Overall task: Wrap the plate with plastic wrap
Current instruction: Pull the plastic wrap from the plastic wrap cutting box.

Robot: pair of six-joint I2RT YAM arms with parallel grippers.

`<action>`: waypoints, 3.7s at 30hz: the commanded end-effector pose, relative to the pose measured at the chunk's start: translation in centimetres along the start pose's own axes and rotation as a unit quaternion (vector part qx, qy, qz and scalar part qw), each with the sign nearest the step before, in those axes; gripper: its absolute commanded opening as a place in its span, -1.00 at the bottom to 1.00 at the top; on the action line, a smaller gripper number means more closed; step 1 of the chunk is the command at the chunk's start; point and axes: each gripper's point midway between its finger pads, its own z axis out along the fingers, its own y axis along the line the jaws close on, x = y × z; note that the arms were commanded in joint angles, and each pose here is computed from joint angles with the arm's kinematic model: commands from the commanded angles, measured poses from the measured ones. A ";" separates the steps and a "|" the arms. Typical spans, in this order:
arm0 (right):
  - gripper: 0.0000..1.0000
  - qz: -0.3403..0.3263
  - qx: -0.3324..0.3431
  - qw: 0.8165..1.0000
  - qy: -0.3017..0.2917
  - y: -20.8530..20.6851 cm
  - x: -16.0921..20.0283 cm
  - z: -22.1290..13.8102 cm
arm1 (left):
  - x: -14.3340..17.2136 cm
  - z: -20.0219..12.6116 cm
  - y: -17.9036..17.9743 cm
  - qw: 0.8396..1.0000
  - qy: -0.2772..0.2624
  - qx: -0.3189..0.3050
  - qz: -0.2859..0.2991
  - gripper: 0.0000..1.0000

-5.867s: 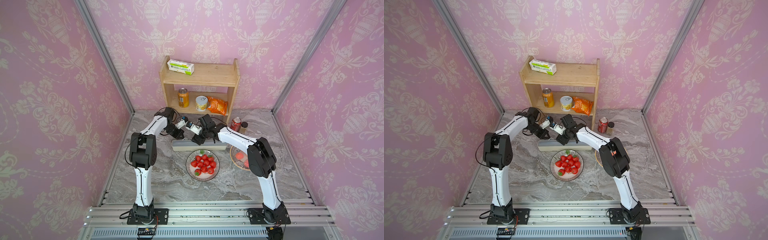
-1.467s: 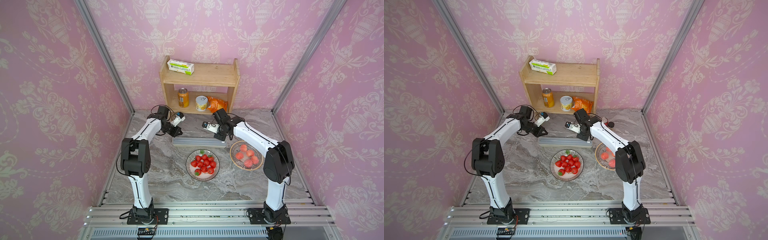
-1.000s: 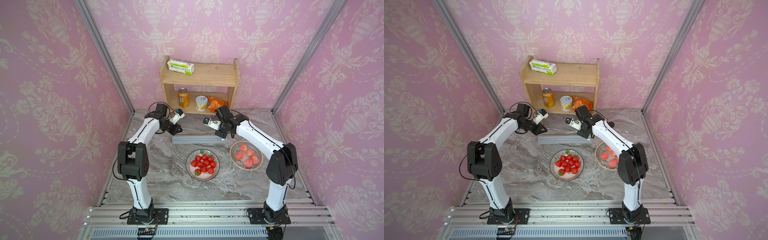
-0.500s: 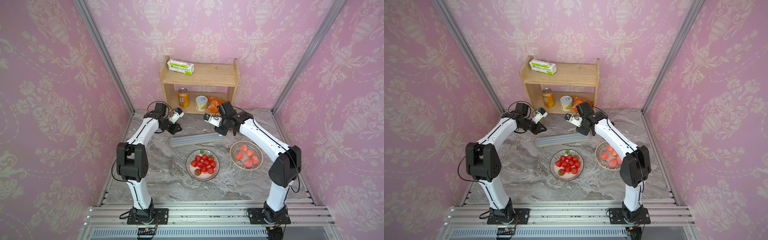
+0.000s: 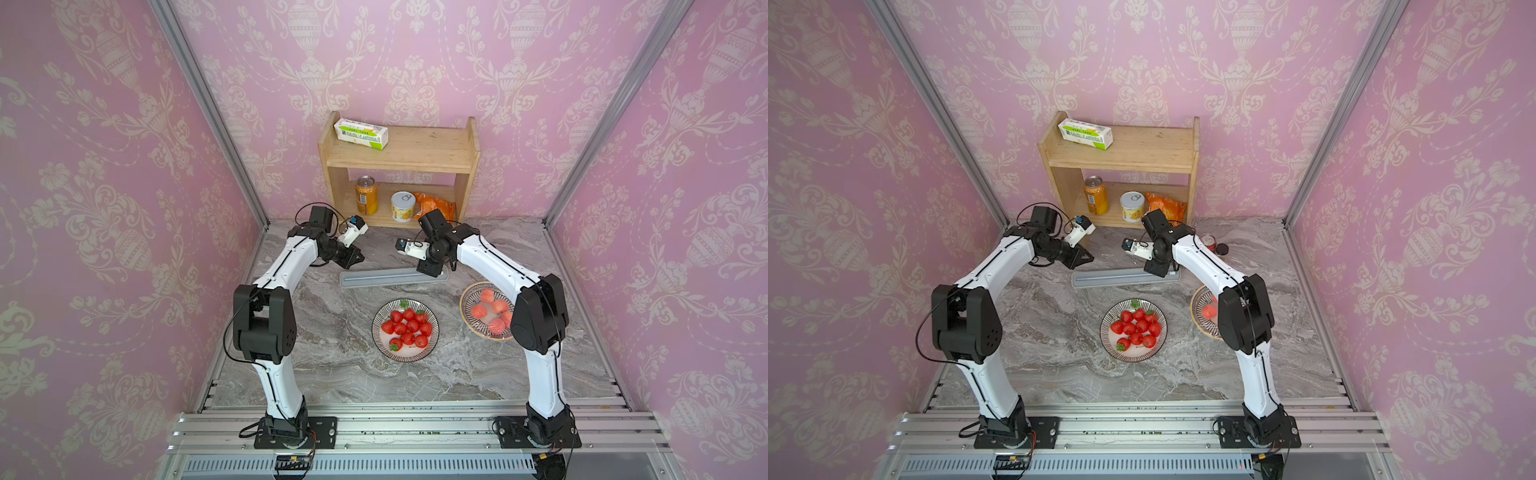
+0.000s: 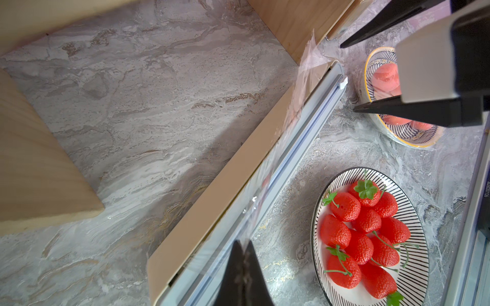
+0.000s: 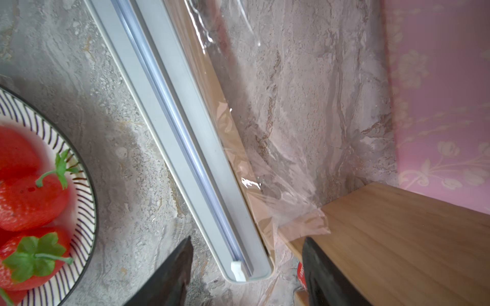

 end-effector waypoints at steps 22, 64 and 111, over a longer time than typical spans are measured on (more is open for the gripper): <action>0.47 0.015 -0.065 0.997 -0.039 -0.3 -2.6 3.1 | -0.1 -1.3 -0.5 1.000 -0.017 -0.006 0.005 -1.00; -0.56 0.079 -0.122 0.988 -0.054 -0.6 -1.7 3.2 | 0.4 -1.5 -0.4 1.000 -0.019 -0.020 0.010 -1.00; -1.00 0.065 -0.055 0.992 -0.092 -1.3 -3.2 -8.6 | -3.1 -6.0 -2.8 0.996 -0.082 -0.014 0.029 -1.00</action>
